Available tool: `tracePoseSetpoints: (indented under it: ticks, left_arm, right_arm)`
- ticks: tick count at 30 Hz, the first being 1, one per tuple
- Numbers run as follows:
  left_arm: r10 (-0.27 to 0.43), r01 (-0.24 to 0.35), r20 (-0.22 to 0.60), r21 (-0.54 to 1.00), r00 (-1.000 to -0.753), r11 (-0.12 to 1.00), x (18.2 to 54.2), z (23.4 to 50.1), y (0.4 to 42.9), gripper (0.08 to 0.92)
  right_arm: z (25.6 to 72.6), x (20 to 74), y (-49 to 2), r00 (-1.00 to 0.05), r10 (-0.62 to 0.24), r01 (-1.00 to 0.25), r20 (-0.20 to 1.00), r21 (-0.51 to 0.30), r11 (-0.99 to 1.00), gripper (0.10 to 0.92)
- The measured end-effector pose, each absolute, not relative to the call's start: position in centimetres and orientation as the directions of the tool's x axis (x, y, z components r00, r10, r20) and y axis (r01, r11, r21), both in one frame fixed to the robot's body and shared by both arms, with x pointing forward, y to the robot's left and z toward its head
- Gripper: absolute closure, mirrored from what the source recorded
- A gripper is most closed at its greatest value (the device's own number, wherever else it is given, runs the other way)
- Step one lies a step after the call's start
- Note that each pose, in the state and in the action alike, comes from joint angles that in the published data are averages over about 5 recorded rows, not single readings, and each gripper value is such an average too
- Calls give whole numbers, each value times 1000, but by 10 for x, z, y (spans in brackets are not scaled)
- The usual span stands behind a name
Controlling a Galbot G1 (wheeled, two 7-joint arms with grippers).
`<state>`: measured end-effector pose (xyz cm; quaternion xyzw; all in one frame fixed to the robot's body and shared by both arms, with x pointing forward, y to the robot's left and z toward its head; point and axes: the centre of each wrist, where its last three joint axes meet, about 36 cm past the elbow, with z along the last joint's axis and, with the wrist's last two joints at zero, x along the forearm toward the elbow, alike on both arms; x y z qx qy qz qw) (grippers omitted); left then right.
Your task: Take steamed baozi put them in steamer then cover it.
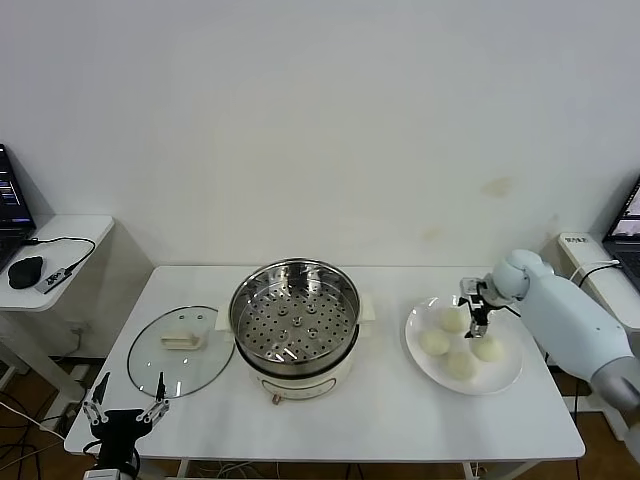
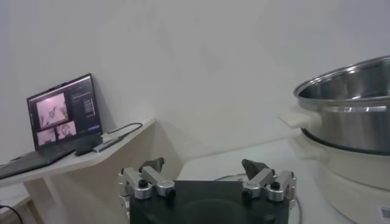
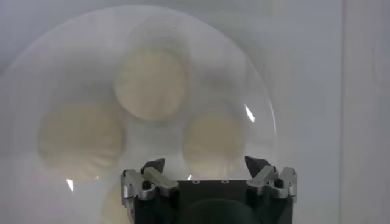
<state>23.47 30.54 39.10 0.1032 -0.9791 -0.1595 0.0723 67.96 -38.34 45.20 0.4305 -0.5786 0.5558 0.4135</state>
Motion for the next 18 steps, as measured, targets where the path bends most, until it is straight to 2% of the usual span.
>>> tracePoseSetpoints:
  ticks: [18]
  left_arm:
    - [-230,-185,105,328,-967,927,236,390,306,177]
  right_arm:
    - [444,686,-378,-268,-14,-963,963,-268,9,410]
